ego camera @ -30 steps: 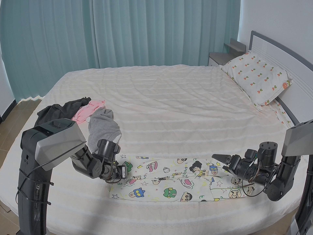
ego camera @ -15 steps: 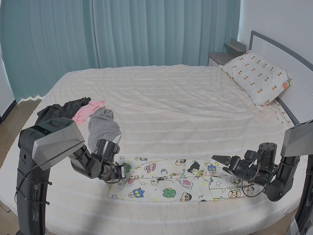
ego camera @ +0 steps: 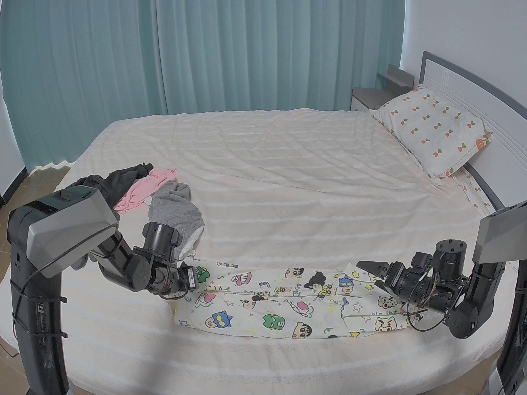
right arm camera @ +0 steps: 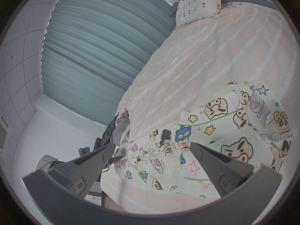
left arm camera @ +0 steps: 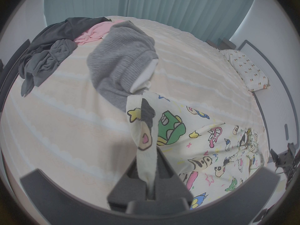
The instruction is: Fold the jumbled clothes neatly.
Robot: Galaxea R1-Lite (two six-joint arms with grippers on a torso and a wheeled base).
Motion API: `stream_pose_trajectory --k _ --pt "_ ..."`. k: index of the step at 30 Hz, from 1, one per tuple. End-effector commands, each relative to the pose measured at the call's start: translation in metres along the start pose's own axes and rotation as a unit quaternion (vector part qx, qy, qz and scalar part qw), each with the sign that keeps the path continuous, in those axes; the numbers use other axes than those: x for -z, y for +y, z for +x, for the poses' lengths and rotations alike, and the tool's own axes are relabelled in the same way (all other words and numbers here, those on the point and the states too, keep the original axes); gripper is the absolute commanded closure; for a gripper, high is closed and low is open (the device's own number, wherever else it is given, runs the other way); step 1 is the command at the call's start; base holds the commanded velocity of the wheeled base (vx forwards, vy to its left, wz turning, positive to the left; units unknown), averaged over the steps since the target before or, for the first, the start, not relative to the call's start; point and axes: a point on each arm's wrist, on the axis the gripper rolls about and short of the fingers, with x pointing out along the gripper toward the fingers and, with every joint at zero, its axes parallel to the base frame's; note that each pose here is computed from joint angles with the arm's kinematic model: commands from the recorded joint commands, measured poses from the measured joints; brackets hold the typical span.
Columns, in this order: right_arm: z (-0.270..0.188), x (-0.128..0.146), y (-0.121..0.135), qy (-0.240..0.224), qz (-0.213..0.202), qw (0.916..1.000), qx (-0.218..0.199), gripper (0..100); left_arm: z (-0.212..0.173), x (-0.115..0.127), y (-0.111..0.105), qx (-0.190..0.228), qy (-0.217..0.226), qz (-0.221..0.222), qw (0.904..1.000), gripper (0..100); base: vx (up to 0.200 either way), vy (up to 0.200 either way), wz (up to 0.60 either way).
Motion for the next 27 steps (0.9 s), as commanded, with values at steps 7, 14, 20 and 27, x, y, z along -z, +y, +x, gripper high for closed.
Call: stream_pose_trajectory --k 7,14,20,27 --pt "0.0 0.0 0.0 0.0 0.0 1.0 -0.001 0 -0.035 -0.021 0.035 0.004 -0.028 -0.046 0.9986 100 0.0 0.0 0.0" --pt "0.0 0.0 0.0 0.001 0.0 1.0 -0.001 0 -0.052 -0.034 0.075 -0.005 -0.045 -0.093 0.9946 100 0.0 0.0 0.0" --pt "0.0 0.0 0.0 0.0 0.0 1.0 0.0 0 -0.066 -0.045 0.112 -0.007 -0.063 -0.134 0.989 100 0.0 0.0 0.0" --pt "0.0 0.0 0.0 0.0 0.0 1.0 -0.001 0 -0.081 -0.053 0.139 -0.014 -0.08 -0.164 0.9831 100 0.0 0.0 0.0"
